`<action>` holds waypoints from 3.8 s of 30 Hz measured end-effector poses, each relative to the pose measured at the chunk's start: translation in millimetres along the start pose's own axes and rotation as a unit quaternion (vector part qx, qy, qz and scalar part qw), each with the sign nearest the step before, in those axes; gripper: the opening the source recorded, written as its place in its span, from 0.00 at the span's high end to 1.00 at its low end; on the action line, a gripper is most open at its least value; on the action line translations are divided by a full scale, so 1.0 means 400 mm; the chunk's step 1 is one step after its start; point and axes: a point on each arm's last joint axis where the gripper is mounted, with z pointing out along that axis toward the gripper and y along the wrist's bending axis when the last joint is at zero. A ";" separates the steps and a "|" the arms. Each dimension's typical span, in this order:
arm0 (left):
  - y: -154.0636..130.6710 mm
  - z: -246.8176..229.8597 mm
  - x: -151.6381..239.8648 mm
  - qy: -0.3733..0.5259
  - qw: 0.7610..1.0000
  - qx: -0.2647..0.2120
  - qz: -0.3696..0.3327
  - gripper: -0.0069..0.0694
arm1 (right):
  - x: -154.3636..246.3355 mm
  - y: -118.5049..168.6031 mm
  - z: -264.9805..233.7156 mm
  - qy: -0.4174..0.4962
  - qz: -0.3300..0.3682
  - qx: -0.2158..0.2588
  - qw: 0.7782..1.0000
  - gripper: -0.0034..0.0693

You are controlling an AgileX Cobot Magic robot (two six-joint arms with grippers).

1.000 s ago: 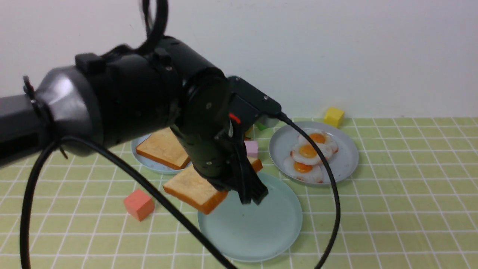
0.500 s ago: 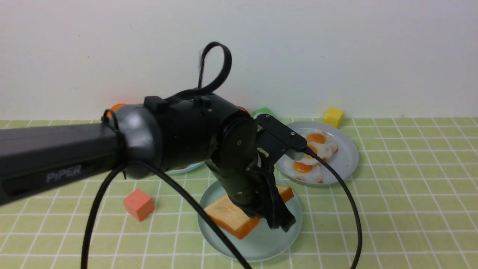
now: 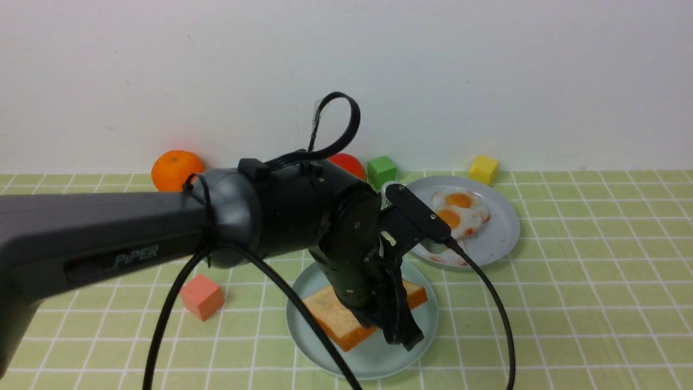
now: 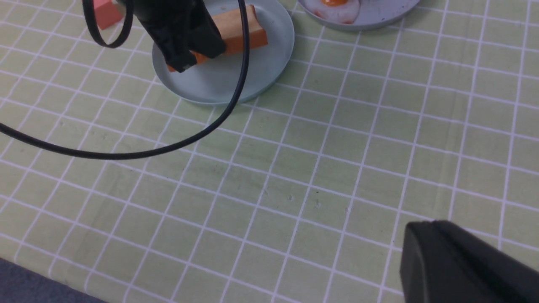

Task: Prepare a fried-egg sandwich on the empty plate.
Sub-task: Use the left arm to put a slice of bread into the empty plate in the middle, then use the right arm to grab a fried egg, then use the right arm to place the fried egg on the slice of bread in the middle

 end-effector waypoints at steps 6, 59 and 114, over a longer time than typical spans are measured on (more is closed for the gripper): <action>-0.003 0.002 0.014 0.033 0.999 0.006 -0.015 0.33 | 0.000 0.000 0.000 0.000 0.000 -0.001 1.000 0.91; -0.104 -0.656 0.495 -0.444 0.882 0.006 -0.160 0.93 | -0.278 -0.378 1.068 0.167 0.413 -0.047 0.894 0.45; -0.105 -0.645 0.503 -0.415 0.896 0.002 -0.157 0.92 | -0.355 -0.125 0.804 0.130 0.278 -0.191 0.932 0.84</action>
